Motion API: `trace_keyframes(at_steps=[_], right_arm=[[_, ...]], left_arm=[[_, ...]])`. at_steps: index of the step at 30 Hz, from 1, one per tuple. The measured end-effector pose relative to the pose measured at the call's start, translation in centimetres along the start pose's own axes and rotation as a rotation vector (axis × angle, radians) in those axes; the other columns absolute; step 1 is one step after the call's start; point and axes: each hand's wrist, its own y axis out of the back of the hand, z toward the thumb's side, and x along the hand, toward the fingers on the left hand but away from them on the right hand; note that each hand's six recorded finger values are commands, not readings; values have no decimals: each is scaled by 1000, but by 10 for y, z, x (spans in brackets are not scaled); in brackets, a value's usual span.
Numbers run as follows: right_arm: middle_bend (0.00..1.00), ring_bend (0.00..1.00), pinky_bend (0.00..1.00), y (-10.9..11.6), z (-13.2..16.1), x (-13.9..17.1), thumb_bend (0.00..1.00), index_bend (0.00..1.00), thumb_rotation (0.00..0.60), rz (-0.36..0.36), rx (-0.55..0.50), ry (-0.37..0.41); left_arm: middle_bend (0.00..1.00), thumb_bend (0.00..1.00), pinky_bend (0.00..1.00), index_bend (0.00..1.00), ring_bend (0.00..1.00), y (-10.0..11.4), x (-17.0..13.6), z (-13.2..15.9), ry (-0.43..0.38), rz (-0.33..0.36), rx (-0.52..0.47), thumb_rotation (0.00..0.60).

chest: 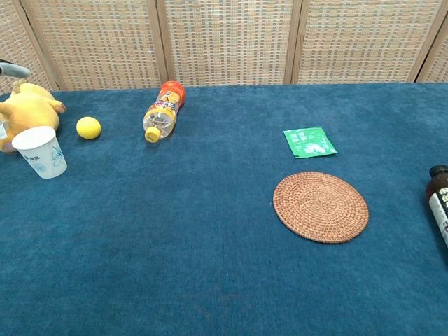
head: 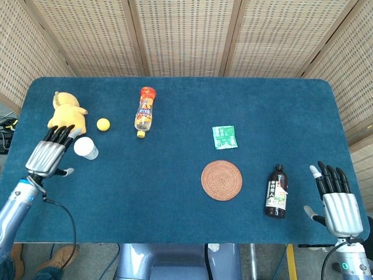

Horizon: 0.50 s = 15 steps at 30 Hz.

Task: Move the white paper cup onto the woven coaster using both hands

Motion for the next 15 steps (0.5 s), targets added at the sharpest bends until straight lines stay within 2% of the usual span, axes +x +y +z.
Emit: trace_keyframes(at_steps=[2, 7, 12, 15], right_arm=[[0, 0, 0, -1, -2, -1, 0, 7, 600, 0, 7, -11], [0, 0, 0, -4, -7, -4, 0, 7, 600, 1, 20, -29], [0, 0, 0, -9, -10, -5, 0, 8, 600, 13, 32, -42], [0, 0, 0, -10, -10, -6, 0, 8, 600, 16, 36, -44]], left_arm=[[0, 0, 0, 0, 0, -5, 16, -4, -3, -10, 24, 600], [0, 0, 7, 0, 0, -28, 51, -8, -27, -91, 53, 600], [1, 0, 77, 0, 3, -51, 65, -4, -52, -169, 38, 600], [71, 0, 134, 1, 71, -59, 69, -1, -69, -193, 27, 600]])
